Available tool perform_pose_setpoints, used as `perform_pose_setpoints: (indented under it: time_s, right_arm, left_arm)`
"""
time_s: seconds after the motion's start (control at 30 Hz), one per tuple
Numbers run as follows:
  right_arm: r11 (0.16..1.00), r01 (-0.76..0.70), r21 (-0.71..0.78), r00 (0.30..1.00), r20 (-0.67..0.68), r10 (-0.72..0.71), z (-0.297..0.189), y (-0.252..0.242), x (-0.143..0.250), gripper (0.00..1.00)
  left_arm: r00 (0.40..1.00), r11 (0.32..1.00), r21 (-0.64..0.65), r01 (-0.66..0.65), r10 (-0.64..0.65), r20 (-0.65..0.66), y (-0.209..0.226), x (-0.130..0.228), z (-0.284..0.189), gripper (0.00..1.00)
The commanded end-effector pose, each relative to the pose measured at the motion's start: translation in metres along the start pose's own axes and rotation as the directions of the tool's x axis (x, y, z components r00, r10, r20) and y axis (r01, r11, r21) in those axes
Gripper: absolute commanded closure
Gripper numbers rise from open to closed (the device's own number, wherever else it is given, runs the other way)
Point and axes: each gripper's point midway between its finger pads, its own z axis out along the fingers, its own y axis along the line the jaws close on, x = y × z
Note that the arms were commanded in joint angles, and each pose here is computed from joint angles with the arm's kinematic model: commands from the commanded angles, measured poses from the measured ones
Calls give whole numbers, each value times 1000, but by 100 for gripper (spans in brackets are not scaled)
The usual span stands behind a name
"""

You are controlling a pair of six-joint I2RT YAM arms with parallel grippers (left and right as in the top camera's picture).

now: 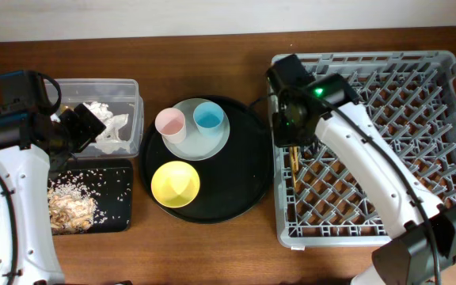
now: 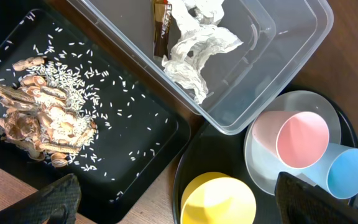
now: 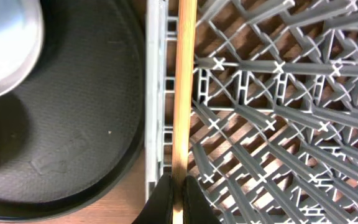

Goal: Sort waste into correct bins and load items into the dishwasher rack
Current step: 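Move the right gripper to the blue cup and grasp it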

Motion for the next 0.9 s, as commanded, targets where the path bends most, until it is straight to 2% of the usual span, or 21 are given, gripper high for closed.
perform_pose_setpoints:
  time_s: [0.0, 0.23, 0.27, 0.3, 0.4, 0.63, 0.8, 0.87]
  right_arm:
    - [999, 4, 35, 999, -41, -2, 15, -6, 11, 96]
    - [1000, 8, 28, 997, -83, -6, 49, -3, 28, 96]
    - [1000, 9, 29, 996, -88, -6, 51, -3, 29, 91]
    - [999, 10, 31, 996, -91, -7, 51, -4, 30, 80]
    - [999, 10, 31, 996, -92, -7, 51, -4, 31, 76]
    - [1000, 10, 24, 996, -91, -7, 50, -3, 30, 76]
    - [979, -11, -204, 996, -85, -7, 19, 35, 24, 76]
    - [894, 81, -441, 989, -76, -127, 0, 74, 30, 76]
  left_arm:
    - [1000, 1000, 13, 0, 0, 19, -1, -2, -7, 1]
    - [1000, 1000, 13, 0, 0, 19, -1, -2, -7, 1]
    - [1000, 1000, 13, 0, 0, 19, -1, -2, -7, 1]
    - [1000, 1000, 13, 0, 0, 19, -1, -2, -7, 1]
    - [1000, 1000, 13, 0, 0, 19, -1, -2, -7, 1]
    - [1000, 1000, 13, 0, 0, 19, -1, -2, -7, 1]
    - [1000, 1000, 13, 0, 0, 19, -1, -2, -7, 1]
    - [1000, 1000, 13, 0, 0, 19, -1, -2, -7, 1]
